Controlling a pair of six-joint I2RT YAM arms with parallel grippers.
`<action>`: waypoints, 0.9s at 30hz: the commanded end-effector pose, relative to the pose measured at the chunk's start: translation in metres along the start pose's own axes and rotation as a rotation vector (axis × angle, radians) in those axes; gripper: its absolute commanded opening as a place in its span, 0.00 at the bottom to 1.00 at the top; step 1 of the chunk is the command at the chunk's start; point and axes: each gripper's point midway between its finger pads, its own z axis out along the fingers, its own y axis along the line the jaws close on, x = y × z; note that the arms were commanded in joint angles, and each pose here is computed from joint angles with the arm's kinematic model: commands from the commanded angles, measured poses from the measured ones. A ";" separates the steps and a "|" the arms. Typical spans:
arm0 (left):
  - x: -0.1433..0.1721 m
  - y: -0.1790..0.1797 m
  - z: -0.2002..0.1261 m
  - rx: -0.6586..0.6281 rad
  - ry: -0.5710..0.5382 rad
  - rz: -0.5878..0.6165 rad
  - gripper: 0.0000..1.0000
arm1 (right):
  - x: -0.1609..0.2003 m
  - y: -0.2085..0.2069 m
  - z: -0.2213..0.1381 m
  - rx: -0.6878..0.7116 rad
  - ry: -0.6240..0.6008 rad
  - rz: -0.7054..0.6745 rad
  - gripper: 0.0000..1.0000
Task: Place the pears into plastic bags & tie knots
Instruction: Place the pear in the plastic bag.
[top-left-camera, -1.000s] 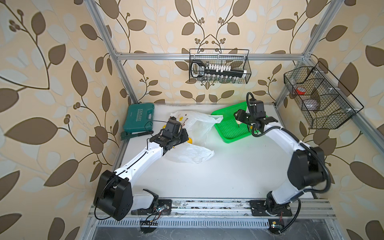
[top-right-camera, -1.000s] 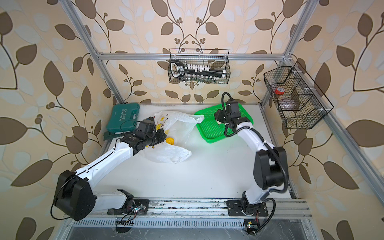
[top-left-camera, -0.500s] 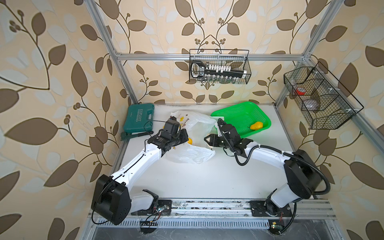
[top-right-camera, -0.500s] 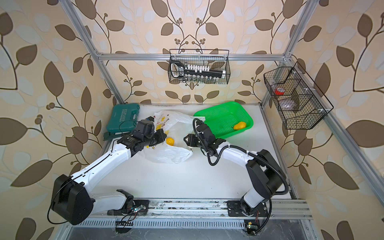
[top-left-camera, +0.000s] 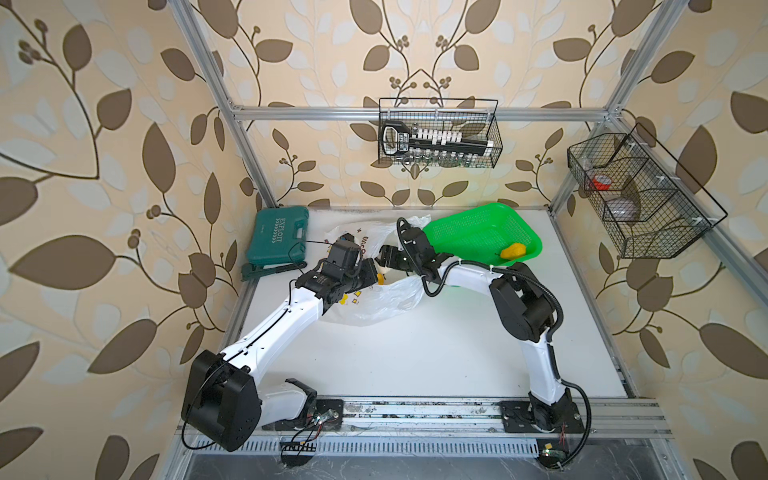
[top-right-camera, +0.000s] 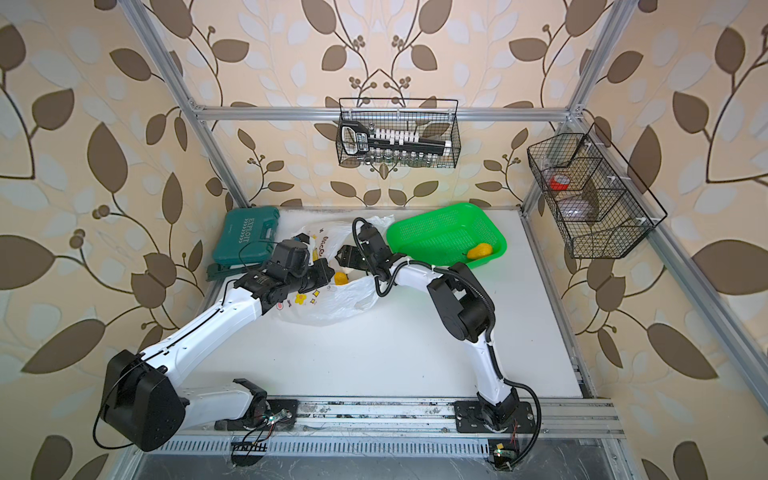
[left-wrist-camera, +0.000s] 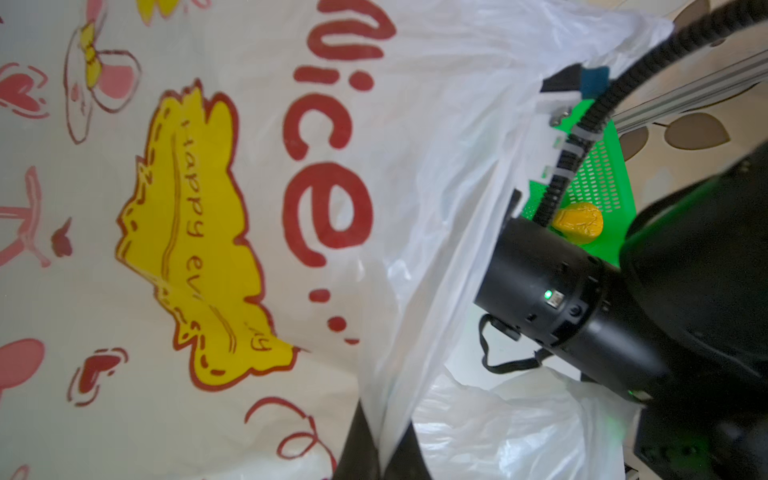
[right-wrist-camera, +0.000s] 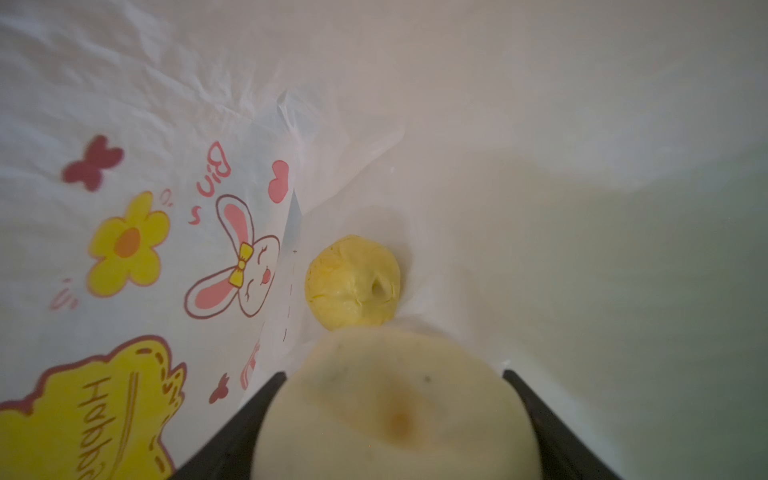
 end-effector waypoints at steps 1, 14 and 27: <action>-0.006 -0.012 -0.001 0.034 -0.024 -0.001 0.00 | 0.010 0.010 -0.001 -0.021 0.061 -0.030 0.88; -0.010 -0.008 -0.002 0.020 -0.054 -0.012 0.00 | 0.020 0.034 -0.114 -0.075 0.107 -0.137 0.95; -0.011 -0.013 -0.003 0.048 -0.066 -0.012 0.00 | -0.092 -0.150 -0.296 0.596 -0.266 0.100 0.94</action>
